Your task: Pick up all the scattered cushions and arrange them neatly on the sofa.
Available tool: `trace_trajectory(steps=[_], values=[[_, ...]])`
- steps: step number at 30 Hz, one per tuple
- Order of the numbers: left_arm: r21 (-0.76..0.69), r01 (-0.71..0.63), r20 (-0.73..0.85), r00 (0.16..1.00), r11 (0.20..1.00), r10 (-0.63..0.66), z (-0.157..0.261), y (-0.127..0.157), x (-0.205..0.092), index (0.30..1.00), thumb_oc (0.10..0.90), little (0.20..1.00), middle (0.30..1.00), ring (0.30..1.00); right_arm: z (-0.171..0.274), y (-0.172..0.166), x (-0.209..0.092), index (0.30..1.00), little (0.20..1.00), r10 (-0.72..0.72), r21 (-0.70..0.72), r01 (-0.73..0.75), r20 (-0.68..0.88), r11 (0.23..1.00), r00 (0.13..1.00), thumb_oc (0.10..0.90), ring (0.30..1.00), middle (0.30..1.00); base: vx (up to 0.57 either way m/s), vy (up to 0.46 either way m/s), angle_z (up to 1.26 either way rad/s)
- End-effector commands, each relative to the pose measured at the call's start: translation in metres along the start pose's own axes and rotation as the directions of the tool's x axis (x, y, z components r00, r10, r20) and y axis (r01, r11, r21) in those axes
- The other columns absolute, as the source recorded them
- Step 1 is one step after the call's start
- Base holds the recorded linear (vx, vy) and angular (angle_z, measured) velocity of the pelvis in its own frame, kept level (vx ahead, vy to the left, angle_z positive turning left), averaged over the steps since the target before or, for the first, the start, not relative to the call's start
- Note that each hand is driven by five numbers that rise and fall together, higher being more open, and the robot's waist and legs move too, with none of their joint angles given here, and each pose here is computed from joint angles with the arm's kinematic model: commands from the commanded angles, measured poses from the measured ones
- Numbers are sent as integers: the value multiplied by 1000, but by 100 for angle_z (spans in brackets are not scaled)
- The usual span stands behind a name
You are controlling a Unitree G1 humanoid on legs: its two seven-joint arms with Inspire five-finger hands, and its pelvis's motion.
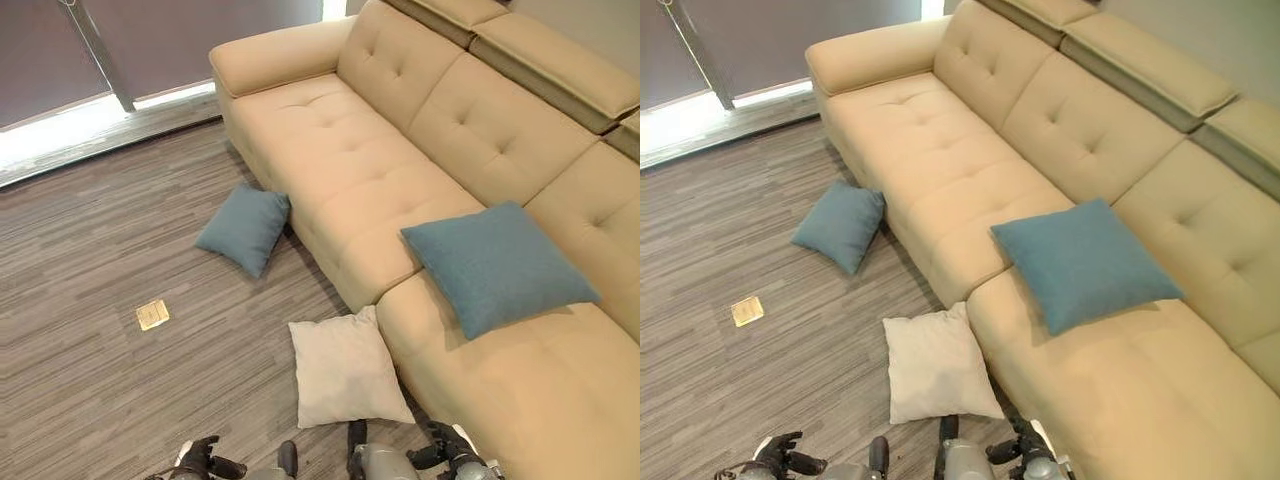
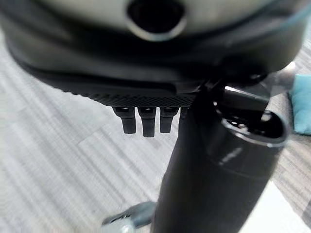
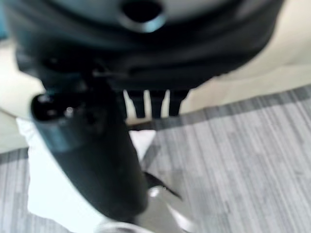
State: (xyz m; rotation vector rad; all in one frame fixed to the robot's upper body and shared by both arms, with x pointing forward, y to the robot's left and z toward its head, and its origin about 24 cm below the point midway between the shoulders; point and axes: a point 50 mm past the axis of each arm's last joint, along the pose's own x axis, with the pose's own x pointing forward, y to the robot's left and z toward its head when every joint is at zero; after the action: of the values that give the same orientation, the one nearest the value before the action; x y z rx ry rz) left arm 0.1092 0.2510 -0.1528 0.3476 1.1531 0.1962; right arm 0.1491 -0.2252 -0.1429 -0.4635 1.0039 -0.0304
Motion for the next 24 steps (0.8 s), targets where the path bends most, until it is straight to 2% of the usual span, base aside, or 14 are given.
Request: trace_trajectory(steps=[1,2,6,13,17,19,20,21,22,24], values=[[-7,-30,47,998,1000,30,14,8,2,900,800,900,900,900,31,-10,3,900,900,-25,19,23,126,1000,992,800,900,900,-52,-57,9],[-7,-30,47,998,1000,30,14,8,2,900,800,900,900,900,31,-10,3,900,900,-25,19,23,126,1000,992,800,900,900,-158,-100,18],[-10,-10,179,984,1000,12,54,2,3,900,800,900,900,900,87,-21,5,900,900,-62,87,39,282,995,957,800,900,900,-171,-63,6],[-54,0,308,951,999,17,91,3,0,900,800,900,900,900,140,-37,1,900,900,-102,97,68,415,993,904,800,900,900,-104,-16,5],[-109,-13,446,893,994,61,132,15,-9,900,800,900,900,900,205,-73,-17,900,900,-212,86,198,575,976,790,800,900,900,-139,12,15],[-122,-9,473,879,993,66,140,17,-11,900,800,900,900,900,215,-84,-21,900,900,-242,97,231,593,968,768,800,900,900,-119,-3,12],[-146,-11,517,852,989,85,153,20,-16,900,800,900,900,900,236,-110,-31,900,900,-321,125,315,624,941,712,800,900,900,-86,-20,11],[-146,-10,518,851,989,85,153,20,-16,900,800,900,900,900,236,-110,-31,900,900,-321,125,315,624,941,712,800,900,900,-153,-59,10],[-168,8,560,824,986,89,166,21,-21,900,800,900,900,900,251,-134,-42,900,900,-392,166,379,639,910,662,800,900,900,-90,-61,10],[-184,16,610,786,983,102,182,23,-29,900,800,900,900,900,262,-154,-52,900,900,-457,210,433,646,877,611,800,900,900,-79,-63,14]])
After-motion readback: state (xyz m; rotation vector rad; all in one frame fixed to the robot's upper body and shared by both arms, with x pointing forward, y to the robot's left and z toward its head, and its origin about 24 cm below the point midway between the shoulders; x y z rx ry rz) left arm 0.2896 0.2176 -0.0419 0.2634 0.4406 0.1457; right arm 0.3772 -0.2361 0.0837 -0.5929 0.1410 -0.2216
